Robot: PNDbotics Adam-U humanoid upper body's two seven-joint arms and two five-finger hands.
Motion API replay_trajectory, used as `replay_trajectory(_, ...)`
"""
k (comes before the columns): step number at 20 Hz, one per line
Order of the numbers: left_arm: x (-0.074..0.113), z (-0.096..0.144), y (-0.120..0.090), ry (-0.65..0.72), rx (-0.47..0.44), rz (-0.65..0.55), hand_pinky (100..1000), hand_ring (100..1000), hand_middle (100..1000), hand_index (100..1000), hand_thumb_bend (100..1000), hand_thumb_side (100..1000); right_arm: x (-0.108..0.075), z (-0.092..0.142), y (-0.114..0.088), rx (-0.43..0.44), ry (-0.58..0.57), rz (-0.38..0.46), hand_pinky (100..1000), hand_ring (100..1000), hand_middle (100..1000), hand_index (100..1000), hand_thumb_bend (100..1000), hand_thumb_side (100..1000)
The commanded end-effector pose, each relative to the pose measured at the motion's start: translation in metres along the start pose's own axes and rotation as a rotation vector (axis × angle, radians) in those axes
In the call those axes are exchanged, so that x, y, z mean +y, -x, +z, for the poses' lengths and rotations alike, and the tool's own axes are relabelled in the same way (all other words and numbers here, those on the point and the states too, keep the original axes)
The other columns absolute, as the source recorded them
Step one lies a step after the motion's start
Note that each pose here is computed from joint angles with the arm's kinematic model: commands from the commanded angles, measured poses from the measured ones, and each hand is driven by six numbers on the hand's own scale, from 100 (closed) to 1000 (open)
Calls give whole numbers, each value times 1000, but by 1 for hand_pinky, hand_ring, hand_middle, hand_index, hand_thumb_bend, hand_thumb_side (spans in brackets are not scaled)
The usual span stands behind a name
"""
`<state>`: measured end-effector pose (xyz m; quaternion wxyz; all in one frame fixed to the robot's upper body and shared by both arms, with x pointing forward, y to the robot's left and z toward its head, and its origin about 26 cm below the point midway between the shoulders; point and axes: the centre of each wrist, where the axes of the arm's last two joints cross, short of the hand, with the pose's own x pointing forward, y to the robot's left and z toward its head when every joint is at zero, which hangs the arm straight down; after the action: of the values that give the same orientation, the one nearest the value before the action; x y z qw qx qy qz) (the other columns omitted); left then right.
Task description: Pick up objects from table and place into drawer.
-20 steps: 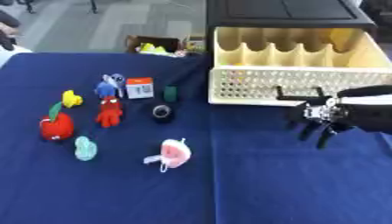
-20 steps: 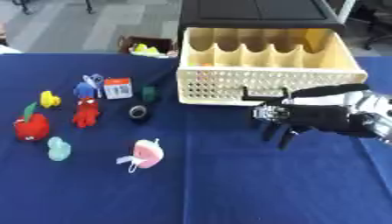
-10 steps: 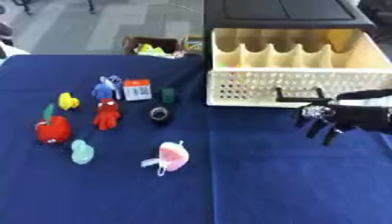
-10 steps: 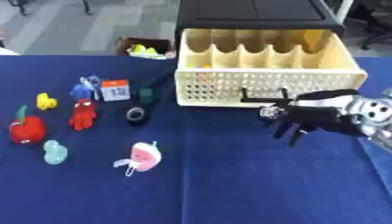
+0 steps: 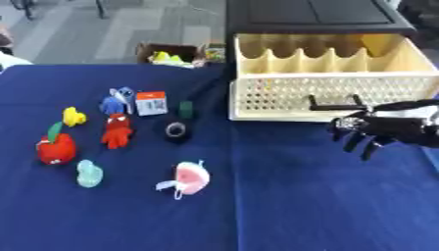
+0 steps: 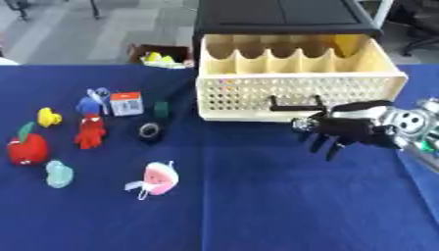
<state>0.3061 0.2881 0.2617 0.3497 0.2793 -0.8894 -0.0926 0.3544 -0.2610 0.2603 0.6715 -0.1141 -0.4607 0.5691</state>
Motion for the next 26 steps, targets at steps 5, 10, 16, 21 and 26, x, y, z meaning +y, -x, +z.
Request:
replay_trajectory(5,7,-3,-5,-7,-28,-3,302,497,551,724,100,874,-19,9,-7,101,-8,-13,709,832,848,924,100,1000)
replay_trajectory(10,7,-2,-5,0,-28,-1,306,498,552,724,100,873,-23,9,-13,88,-2,14,699,823,840,913,100,1000)
replay_trajectory(16,6,-2,-5,8,-31,7,309,498,552,725,100,871,-29,2,-17,93,-22,17,692,815,832,909,100,1000)
replay_trajectory(21,7,-2,-5,6,-33,10,311,500,554,726,100,871,-37,-7,-21,92,-25,16,685,805,821,903,100,1000)
replay_trajectory(26,7,-2,-4,8,-30,10,312,500,554,726,100,873,-43,-15,-22,97,-15,13,676,799,814,897,100,1000)
